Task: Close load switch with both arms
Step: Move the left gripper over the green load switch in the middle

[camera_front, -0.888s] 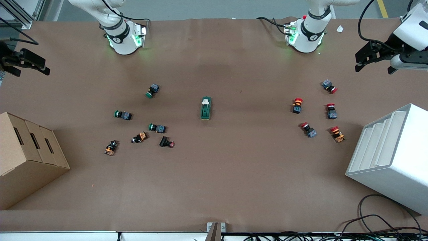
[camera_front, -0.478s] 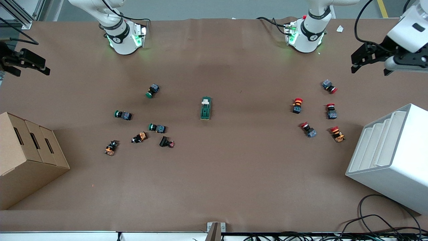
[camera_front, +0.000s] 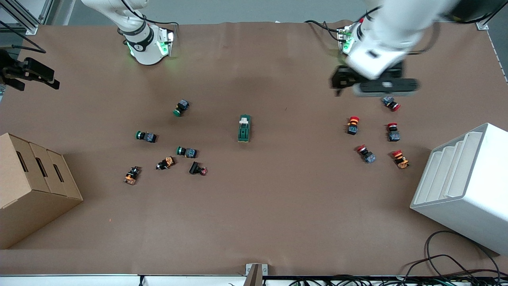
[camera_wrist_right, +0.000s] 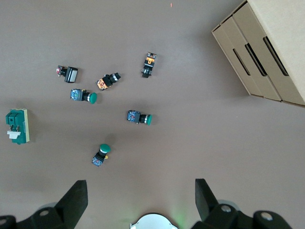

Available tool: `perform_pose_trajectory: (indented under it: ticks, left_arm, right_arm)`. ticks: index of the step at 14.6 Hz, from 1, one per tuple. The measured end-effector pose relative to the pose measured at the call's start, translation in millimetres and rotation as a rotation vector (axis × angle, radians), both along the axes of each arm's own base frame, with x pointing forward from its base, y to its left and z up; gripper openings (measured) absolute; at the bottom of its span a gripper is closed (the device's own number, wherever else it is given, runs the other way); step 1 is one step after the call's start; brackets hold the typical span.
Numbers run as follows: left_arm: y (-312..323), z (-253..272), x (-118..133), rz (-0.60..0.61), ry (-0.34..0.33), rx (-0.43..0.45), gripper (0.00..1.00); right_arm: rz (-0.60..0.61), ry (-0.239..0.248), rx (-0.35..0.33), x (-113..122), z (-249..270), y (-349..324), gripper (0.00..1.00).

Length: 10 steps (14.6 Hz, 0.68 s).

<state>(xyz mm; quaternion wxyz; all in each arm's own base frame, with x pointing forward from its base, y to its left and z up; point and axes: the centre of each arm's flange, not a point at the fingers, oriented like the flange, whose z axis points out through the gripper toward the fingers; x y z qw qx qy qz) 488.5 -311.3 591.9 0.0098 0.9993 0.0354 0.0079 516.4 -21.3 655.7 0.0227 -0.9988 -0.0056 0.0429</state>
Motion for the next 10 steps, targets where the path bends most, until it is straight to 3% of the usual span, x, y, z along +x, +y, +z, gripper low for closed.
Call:
perform_pose_trajectory:
  ticks: [3, 7, 10]
  left_arm:
    - [-76, -44, -24, 0.072, -0.008, -0.007, 1.0]
    - [-166, -112, -70, 0.108, -0.054, 0.058, 1.0]
    - [-216, -168, -104, 0.114, -0.098, 0.107, 1.0]
  right_arm:
    - [0.0, -0.001, 0.0, 0, 1, 0, 1.0]
    - [-0.005, -0.016, -0.001, 0, 6, -2, 1.0]
    - [-0.013, 0.002, -0.001, 6, -3, -7, 1.0]
